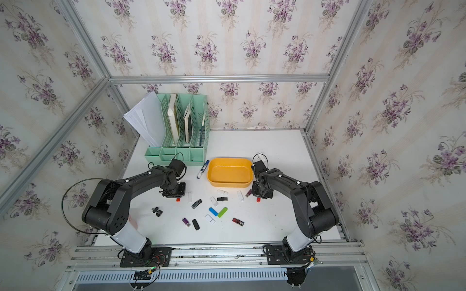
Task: Put the usb flash drive into the storage box
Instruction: Pick up the USB flash from the center of the board, then place the USB flash in the storage box.
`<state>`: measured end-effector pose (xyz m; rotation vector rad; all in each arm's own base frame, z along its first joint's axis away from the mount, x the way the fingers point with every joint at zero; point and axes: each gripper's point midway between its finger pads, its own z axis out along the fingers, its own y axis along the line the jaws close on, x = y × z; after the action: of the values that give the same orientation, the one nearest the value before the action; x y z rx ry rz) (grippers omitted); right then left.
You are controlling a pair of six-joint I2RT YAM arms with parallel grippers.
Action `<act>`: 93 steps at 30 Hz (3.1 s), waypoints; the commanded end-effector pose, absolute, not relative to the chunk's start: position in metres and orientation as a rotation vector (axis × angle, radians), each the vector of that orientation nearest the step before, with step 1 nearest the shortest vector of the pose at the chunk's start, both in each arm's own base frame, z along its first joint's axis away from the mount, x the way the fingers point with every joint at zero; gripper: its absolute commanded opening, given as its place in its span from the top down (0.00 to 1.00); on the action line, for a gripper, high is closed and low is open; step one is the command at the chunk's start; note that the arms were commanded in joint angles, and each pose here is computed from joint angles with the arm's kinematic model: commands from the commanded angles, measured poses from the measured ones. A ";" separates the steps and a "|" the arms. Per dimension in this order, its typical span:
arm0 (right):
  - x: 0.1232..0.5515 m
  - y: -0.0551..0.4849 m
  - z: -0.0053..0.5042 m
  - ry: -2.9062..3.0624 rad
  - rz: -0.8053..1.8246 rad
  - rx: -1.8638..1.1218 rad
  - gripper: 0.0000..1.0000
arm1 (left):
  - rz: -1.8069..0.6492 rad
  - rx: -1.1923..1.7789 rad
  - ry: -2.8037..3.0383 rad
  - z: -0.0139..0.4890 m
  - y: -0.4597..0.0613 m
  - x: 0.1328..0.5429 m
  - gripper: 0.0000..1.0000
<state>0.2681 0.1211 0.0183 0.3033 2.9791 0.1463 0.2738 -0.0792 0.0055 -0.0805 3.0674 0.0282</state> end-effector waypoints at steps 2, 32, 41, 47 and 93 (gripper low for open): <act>0.272 0.126 0.043 2.964 0.182 0.278 0.99 | 0.095 -0.066 3.186 -0.003 -0.070 0.246 0.80; 0.388 0.218 0.066 2.893 0.115 -0.093 1.00 | 0.086 -0.060 3.196 -0.003 -0.072 0.248 0.80; 0.393 0.203 0.026 2.952 -0.083 -0.100 1.00 | 0.081 -0.058 3.199 -0.003 -0.073 0.249 0.80; 0.391 0.200 0.011 2.974 -0.114 -0.103 0.92 | 0.071 -0.058 3.196 0.000 -0.075 0.251 0.80; 0.312 0.091 0.088 2.772 0.216 0.379 0.60 | -0.118 0.429 2.891 0.138 -0.259 0.388 0.81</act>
<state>0.3095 0.0852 0.0870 0.3604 2.7937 0.1516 0.3914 -0.2533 0.1429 0.3776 2.8636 -0.1453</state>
